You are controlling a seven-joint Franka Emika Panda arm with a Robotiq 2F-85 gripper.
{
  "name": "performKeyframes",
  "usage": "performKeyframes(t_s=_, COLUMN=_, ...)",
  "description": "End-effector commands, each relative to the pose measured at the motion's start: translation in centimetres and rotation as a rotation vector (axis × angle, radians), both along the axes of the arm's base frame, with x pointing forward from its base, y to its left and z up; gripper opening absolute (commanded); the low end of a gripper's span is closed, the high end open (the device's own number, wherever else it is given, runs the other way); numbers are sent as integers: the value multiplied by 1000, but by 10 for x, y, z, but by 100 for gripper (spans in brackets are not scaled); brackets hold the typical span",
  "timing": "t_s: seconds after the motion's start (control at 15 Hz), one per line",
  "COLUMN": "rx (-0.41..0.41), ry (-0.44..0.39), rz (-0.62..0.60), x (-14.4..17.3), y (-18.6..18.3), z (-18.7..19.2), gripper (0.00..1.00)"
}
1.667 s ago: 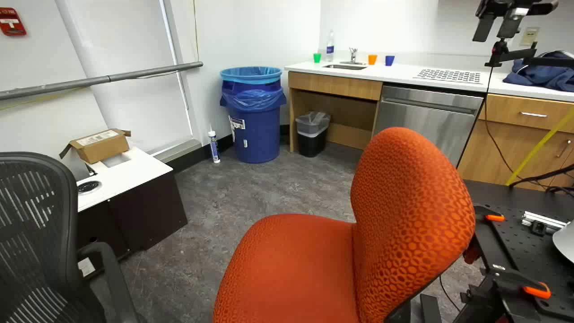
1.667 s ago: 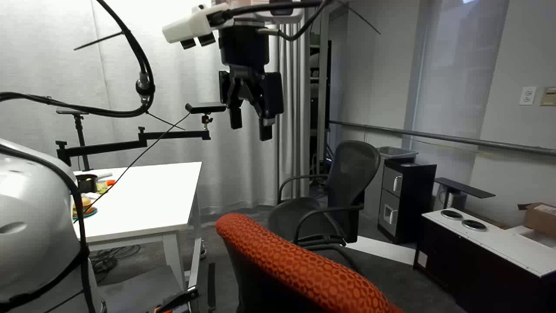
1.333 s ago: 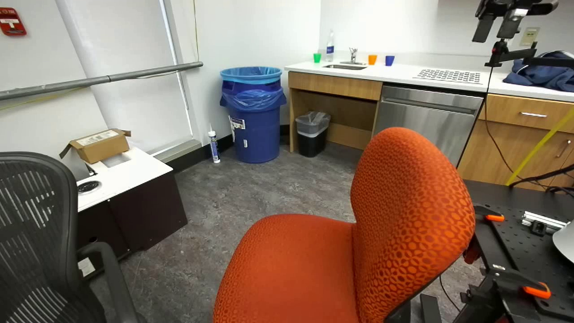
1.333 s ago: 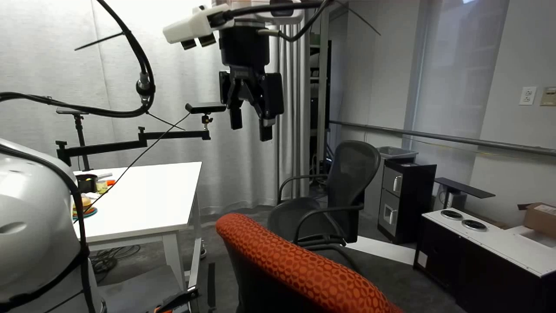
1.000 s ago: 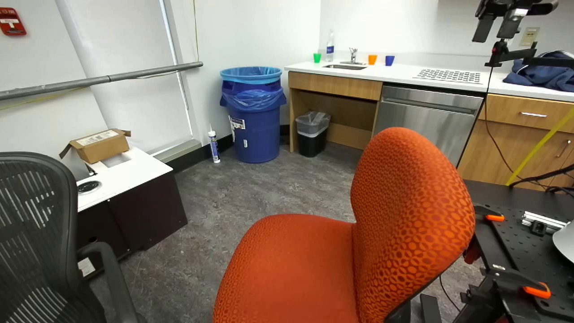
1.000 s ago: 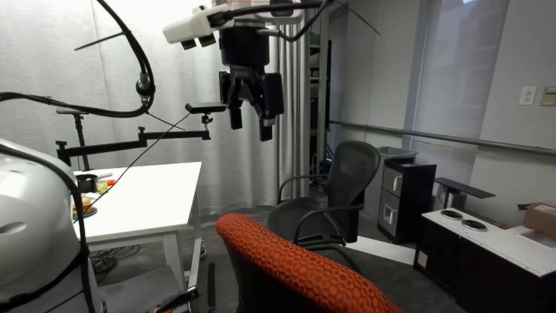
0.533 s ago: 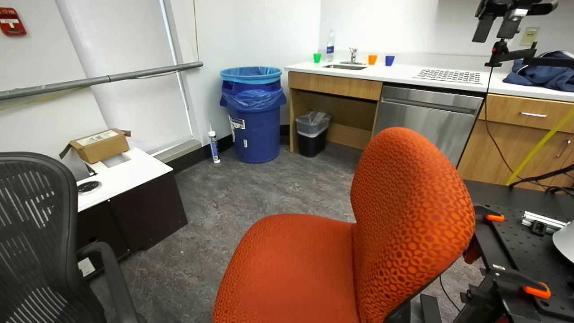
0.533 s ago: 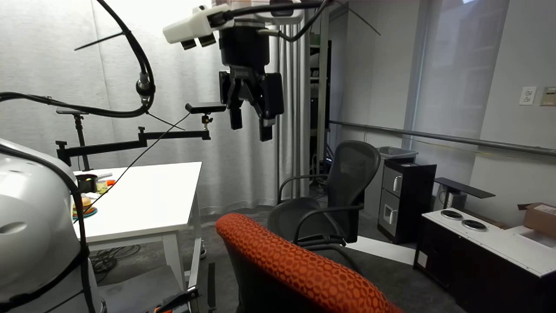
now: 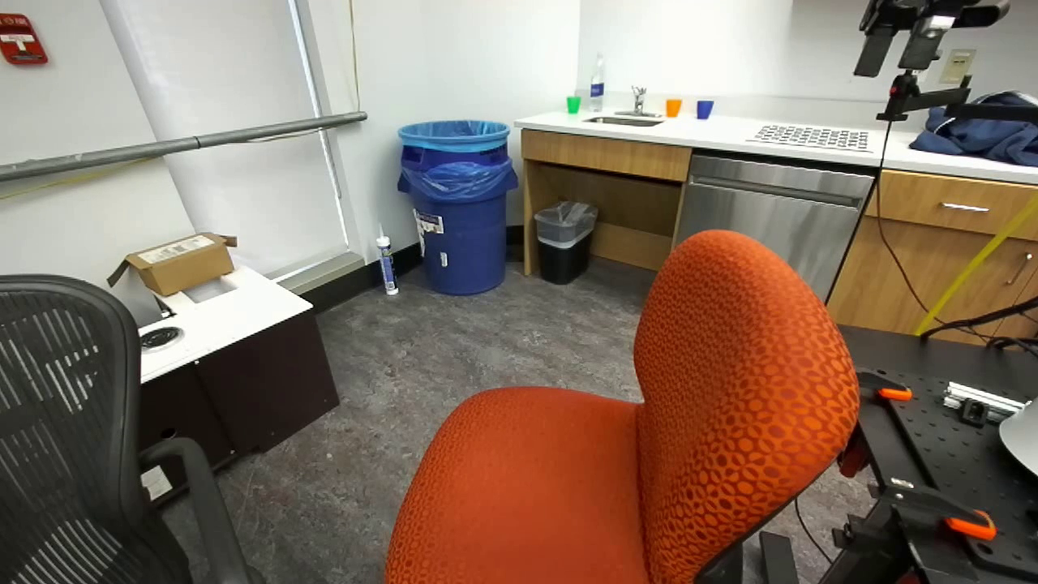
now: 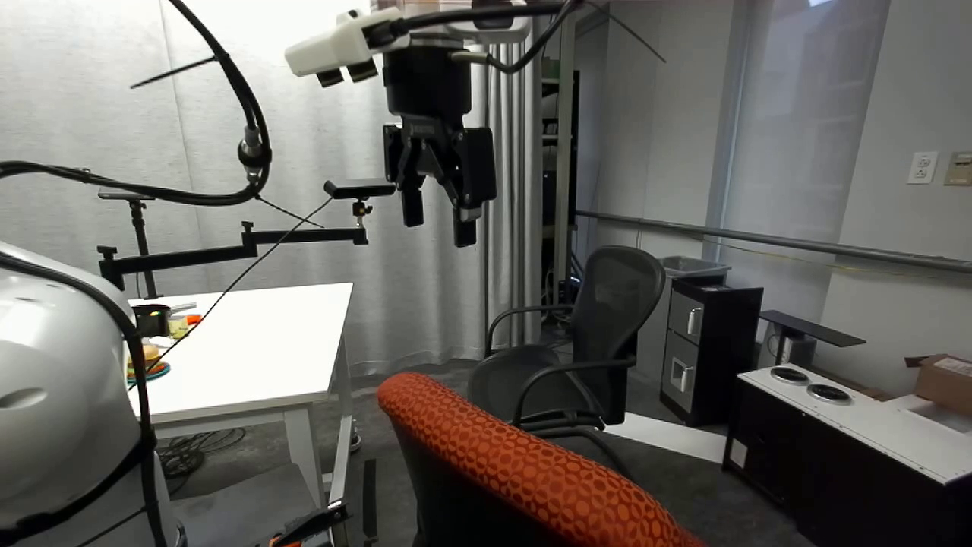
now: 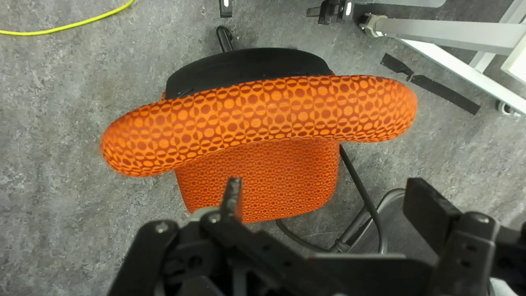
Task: Push the chair forward
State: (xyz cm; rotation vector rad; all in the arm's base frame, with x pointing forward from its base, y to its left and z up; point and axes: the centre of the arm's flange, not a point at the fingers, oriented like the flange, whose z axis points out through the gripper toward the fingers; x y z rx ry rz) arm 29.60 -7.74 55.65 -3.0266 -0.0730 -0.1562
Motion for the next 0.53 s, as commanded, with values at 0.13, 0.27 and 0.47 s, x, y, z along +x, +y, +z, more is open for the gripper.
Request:
performKeyframes(t_s=0.13, rx=0, ry=0, rz=0, x=0, y=0, z=0, gripper=100)
performKeyframes(t_s=0.27, rx=0, ry=0, rz=0, x=0, y=0, z=0, gripper=100)
performKeyframes(t_s=0.47, rx=-25, ry=14, rz=22, x=2, y=-2, z=-6, gripper=100)
